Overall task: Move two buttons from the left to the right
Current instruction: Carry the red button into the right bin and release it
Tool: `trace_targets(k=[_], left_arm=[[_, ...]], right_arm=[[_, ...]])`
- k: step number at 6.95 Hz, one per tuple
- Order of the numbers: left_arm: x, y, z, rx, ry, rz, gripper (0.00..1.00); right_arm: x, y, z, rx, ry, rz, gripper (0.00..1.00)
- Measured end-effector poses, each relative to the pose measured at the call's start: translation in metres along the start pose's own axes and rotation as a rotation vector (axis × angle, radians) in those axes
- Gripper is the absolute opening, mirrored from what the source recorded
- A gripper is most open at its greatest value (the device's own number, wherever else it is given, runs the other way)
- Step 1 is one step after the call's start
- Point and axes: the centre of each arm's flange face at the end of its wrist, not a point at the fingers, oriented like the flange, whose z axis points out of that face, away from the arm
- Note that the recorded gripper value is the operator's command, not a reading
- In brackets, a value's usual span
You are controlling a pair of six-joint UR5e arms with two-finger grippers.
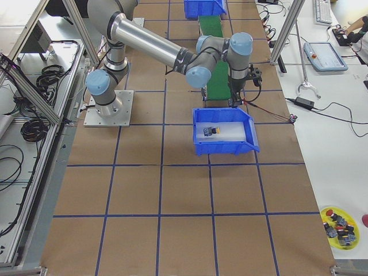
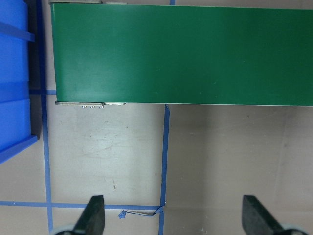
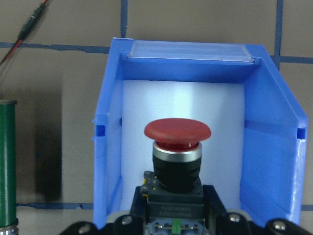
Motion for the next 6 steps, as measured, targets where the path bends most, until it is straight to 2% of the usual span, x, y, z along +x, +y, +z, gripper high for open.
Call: trace_targets(k=[3, 4, 6], left_arm=[[0.0, 0.0, 0.0, 0.0, 0.0, 0.0, 1.0], [0.0, 0.0, 0.0, 0.0, 0.0, 0.0, 1.0], [0.0, 0.0, 0.0, 0.001, 0.0, 0.0, 1.0]], right_arm=[[0.031, 0.001, 0.071, -0.082, -0.044, 0.01, 0.07], [0.035, -0.001, 0.086, -0.089, -0.049, 0.009, 0.07], [0.042, -0.011, 0.106, -0.069, -0.038, -0.005, 0.07]])
